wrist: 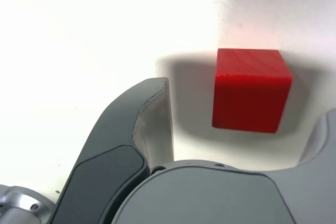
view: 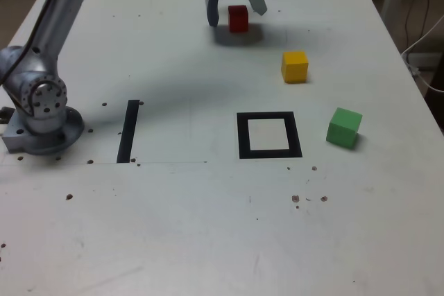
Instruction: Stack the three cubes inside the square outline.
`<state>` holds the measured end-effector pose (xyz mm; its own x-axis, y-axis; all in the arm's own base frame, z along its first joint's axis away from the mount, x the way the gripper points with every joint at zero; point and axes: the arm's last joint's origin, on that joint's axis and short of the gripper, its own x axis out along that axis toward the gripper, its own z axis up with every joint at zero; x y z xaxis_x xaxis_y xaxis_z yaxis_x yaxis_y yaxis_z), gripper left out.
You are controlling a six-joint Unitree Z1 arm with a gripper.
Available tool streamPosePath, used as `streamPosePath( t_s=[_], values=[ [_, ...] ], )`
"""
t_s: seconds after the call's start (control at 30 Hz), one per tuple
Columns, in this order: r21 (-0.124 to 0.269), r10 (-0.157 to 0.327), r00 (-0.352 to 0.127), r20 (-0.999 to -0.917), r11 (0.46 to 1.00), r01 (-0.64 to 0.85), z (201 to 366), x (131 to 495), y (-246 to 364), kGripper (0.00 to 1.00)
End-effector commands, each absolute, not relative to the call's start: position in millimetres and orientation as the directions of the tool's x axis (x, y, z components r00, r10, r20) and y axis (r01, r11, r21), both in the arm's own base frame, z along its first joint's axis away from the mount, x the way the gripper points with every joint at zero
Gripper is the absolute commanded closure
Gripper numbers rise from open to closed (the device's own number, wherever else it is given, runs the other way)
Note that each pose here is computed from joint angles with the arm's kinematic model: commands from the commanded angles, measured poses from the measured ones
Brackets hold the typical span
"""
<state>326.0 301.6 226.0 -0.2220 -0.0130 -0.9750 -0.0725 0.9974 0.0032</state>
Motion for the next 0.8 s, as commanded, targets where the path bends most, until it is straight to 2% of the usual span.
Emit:
streamPosePath(
  t_s=[0.0, 0.2, 0.33, 0.77],
  values=[
    [-0.011, -0.027, -0.239, -0.9707, 0.998, -0.066, 219.3, 329, 306, 0.25],
    [0.004, -0.006, -0.238, -0.9712, 0.999, -0.039, 217.2, 335, 309, 0.56],
    [0.004, 0.000, -0.230, -0.9731, 1.000, -0.019, 216.8, 338, 310, 0.69],
    [-0.005, -0.008, -0.236, -0.9716, 1.000, -0.014, 213.3, 340, 309, 0.69]
  ],
)
